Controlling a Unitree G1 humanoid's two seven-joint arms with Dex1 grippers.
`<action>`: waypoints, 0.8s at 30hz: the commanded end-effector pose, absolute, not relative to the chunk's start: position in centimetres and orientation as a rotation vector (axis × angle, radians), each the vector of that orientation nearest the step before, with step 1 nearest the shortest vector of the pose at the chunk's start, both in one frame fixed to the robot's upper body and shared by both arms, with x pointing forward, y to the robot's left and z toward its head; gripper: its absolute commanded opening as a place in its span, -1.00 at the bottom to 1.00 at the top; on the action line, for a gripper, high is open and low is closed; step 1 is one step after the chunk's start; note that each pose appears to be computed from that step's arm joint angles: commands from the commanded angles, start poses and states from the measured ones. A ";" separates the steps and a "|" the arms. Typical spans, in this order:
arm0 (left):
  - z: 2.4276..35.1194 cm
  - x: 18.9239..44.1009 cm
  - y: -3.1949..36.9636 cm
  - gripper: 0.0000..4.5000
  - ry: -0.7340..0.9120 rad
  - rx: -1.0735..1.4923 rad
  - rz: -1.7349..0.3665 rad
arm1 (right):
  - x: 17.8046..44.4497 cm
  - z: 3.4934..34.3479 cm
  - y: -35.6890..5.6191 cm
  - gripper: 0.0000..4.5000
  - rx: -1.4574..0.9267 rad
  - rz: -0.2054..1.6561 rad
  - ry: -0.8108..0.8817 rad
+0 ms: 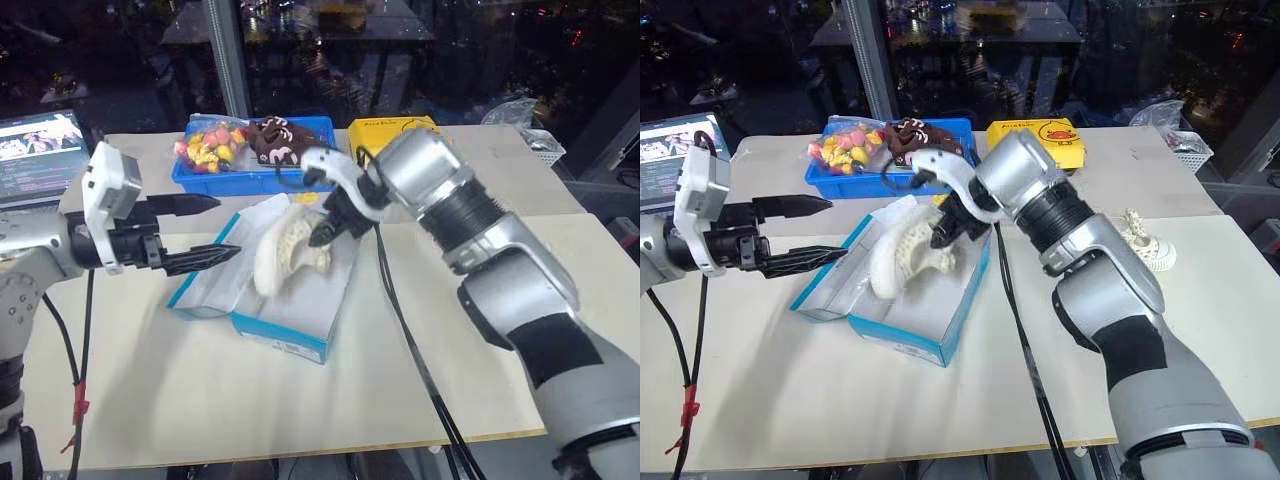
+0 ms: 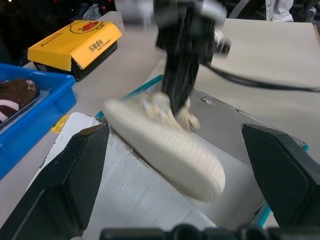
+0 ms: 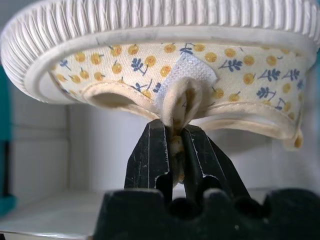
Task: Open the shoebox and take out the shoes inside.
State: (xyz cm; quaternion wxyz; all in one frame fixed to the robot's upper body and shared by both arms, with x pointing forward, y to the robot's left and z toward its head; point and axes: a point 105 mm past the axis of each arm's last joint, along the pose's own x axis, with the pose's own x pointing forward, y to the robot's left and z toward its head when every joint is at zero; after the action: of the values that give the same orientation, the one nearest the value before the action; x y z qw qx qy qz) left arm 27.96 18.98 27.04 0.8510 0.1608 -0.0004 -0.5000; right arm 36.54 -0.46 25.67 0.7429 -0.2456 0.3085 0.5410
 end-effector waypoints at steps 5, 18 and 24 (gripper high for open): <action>28.7 27.7 19.3 1.00 -0.049 0.382 -1.054 | 34.3 32.2 -0.7 -0.99 -0.541 1.274 0.433; 27.6 28.9 18.6 1.00 -0.033 0.391 -1.102 | 36.5 37.5 -16.6 -0.99 -0.779 0.827 0.251; 26.8 29.5 18.0 1.00 -0.027 0.389 -1.135 | 34.4 33.7 -23.1 -0.99 -0.794 0.694 0.375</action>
State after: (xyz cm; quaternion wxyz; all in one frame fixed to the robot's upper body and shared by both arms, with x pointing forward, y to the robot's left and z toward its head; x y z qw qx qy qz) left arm 29.56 18.24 25.94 0.8305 0.1672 0.0069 -0.5312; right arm 35.81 -22.14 32.35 0.8447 -0.3520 0.2007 0.3496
